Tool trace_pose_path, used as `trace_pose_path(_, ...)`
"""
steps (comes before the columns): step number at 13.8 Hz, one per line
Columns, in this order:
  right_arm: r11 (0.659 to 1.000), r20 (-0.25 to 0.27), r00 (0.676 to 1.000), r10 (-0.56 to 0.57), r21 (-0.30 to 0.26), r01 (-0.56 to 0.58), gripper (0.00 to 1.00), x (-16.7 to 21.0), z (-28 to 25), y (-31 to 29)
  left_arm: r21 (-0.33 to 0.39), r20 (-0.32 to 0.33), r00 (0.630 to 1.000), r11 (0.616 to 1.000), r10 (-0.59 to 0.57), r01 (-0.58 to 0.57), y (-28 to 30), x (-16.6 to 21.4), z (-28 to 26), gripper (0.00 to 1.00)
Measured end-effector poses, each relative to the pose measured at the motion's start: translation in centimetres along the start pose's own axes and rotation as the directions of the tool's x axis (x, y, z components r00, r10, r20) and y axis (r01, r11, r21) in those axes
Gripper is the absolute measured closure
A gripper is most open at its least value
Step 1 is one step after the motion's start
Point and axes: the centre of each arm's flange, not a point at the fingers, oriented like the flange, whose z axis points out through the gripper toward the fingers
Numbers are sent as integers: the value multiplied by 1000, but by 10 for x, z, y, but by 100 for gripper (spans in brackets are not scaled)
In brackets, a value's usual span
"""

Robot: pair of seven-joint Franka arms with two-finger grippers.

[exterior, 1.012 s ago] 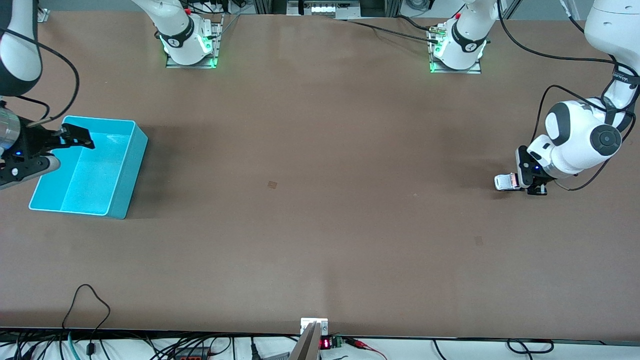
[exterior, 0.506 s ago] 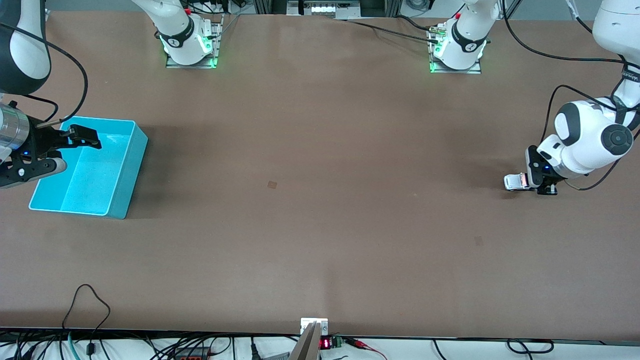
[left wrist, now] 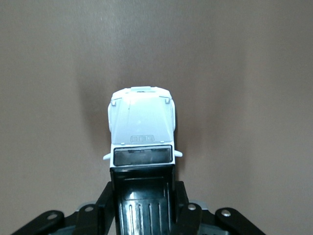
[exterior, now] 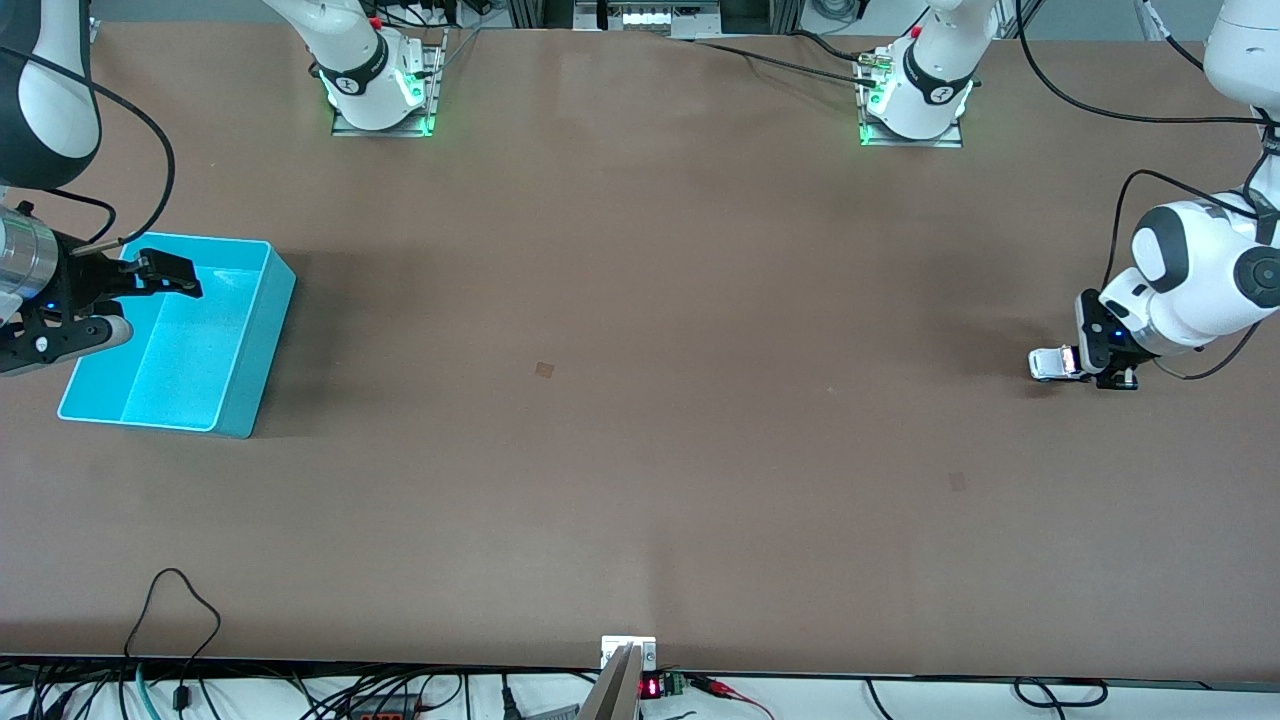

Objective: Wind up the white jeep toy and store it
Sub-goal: 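Drag the jeep backward along the table with the left gripper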

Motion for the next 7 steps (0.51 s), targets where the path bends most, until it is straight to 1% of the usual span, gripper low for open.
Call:
trace_pose_path(4,1000,0,1000,1,0,-1,0,0,0,0,1,-1,1000,1000,14,-14,0,-9,0,49)
trace_pose_path(5,1000,0,1000,1,0,-1,0,0,0,0,-16,-9,1000,999,28,-28,0,-4,2,45)
trace_pose_path(7,1000,1,1000,1,0,-1,0,0,0,0,-81,-39,997,995,62,-65,-4,13,-1,24)
